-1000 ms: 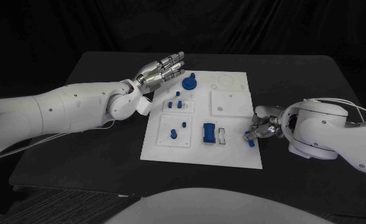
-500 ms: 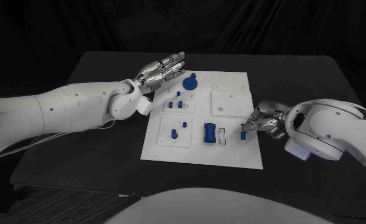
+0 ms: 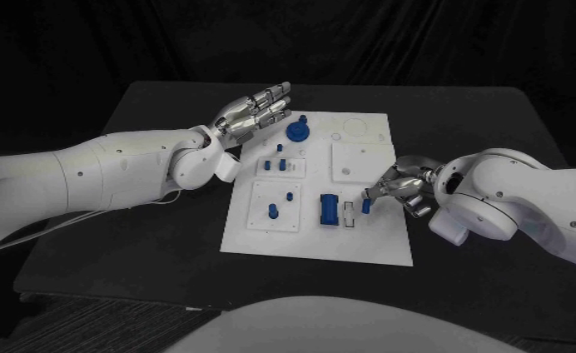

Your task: Assemble the parts on the task board

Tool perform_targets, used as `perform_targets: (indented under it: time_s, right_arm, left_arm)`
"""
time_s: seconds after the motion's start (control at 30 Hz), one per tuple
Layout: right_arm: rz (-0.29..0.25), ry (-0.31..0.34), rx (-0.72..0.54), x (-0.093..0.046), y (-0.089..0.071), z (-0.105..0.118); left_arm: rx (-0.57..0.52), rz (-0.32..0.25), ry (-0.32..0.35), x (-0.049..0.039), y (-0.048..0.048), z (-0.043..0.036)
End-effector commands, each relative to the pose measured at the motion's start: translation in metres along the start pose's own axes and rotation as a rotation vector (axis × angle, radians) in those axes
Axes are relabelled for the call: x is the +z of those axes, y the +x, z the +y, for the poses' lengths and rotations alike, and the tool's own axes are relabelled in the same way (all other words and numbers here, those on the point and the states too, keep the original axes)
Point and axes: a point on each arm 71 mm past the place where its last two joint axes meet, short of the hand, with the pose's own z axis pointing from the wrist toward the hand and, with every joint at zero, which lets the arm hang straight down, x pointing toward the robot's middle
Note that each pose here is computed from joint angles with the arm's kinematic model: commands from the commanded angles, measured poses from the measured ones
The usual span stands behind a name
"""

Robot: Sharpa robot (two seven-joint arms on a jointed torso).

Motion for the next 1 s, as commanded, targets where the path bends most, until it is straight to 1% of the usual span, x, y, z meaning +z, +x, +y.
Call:
perform_targets:
  time_s: [0.03, 0.13, 0.47, 1.0]
  right_arm:
    - [0.051, 0.020, 0.018, 0.004, 0.005, -0.001]
    - [0.063, 0.026, 0.002, 0.007, 0.007, 0.000]
    - [0.079, 0.036, -0.081, 0.016, 0.013, 0.004]
    - [0.105, 0.040, -0.125, 0.022, 0.020, 0.008]
  left_arm:
    - [-0.015, 0.009, 0.090, 0.0009, 0.0023, -0.0057]
    - [-0.016, 0.010, 0.088, 0.0010, 0.0023, -0.0055]
    - [-0.019, 0.016, 0.083, 0.0027, 0.0039, -0.0046]
    - [-0.020, 0.019, 0.081, 0.0037, 0.0048, -0.0041]
